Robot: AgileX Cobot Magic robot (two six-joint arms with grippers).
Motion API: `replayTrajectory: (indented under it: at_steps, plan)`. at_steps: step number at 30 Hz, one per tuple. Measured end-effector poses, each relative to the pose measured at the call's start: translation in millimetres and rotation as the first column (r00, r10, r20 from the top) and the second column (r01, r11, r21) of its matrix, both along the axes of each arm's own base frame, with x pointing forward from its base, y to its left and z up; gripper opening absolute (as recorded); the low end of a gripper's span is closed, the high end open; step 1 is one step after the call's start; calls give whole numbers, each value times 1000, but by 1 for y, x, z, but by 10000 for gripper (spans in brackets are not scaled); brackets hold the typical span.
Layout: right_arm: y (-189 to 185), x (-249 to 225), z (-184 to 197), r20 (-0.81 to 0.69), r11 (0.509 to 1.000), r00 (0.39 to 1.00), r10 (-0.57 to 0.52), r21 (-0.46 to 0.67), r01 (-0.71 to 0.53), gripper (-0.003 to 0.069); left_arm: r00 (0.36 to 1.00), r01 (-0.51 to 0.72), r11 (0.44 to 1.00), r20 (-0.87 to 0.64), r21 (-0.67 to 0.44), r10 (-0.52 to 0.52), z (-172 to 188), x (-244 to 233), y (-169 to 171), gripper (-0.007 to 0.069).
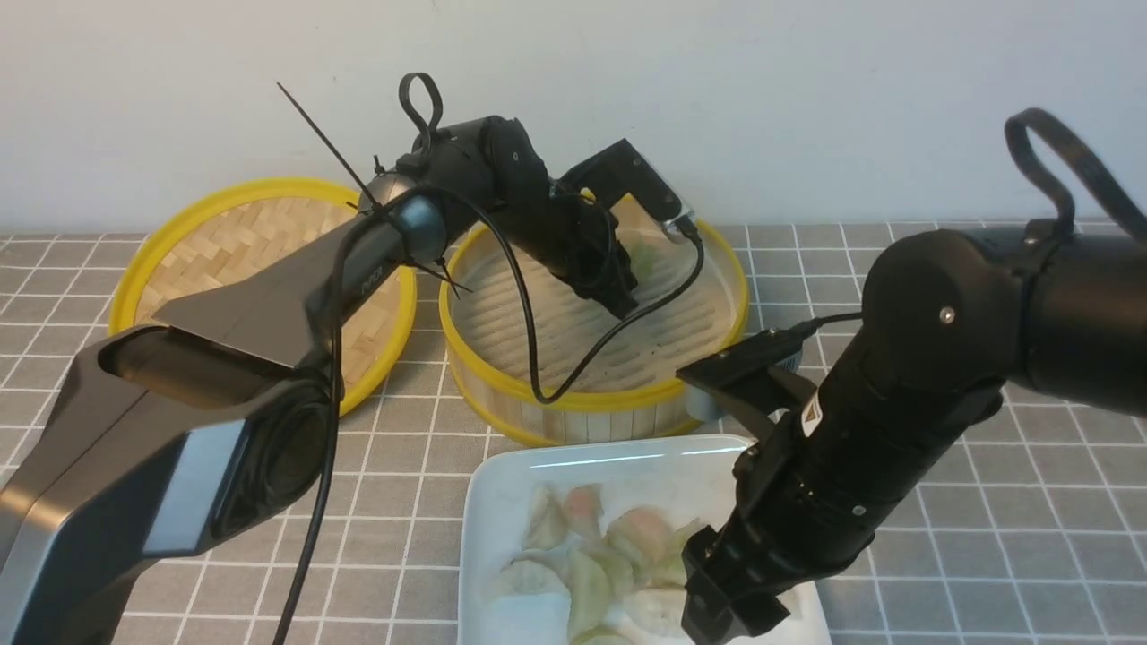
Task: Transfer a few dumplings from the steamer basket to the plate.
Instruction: Use the left arm to grab a dumpling from the steamer, then use the left arm to put the dumpling into the plate
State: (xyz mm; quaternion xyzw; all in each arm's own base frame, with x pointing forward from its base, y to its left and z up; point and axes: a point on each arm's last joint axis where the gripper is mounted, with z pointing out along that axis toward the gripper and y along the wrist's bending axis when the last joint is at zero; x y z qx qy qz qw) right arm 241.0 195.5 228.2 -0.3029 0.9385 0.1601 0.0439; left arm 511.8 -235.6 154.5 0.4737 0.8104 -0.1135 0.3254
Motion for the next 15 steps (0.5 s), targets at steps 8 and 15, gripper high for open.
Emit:
replayTrajectory:
  at_steps: [8,15]
  plan:
    - [-1,-3,0,-34,1000,999,11,-16,-11,528,991,-73,997,-114,-6,71,33,-12,8,16]
    - [-3,-6,-1,-64,999,998,20,-30,-22,528,982,-85,996,-172,-13,82,99,-38,16,16]
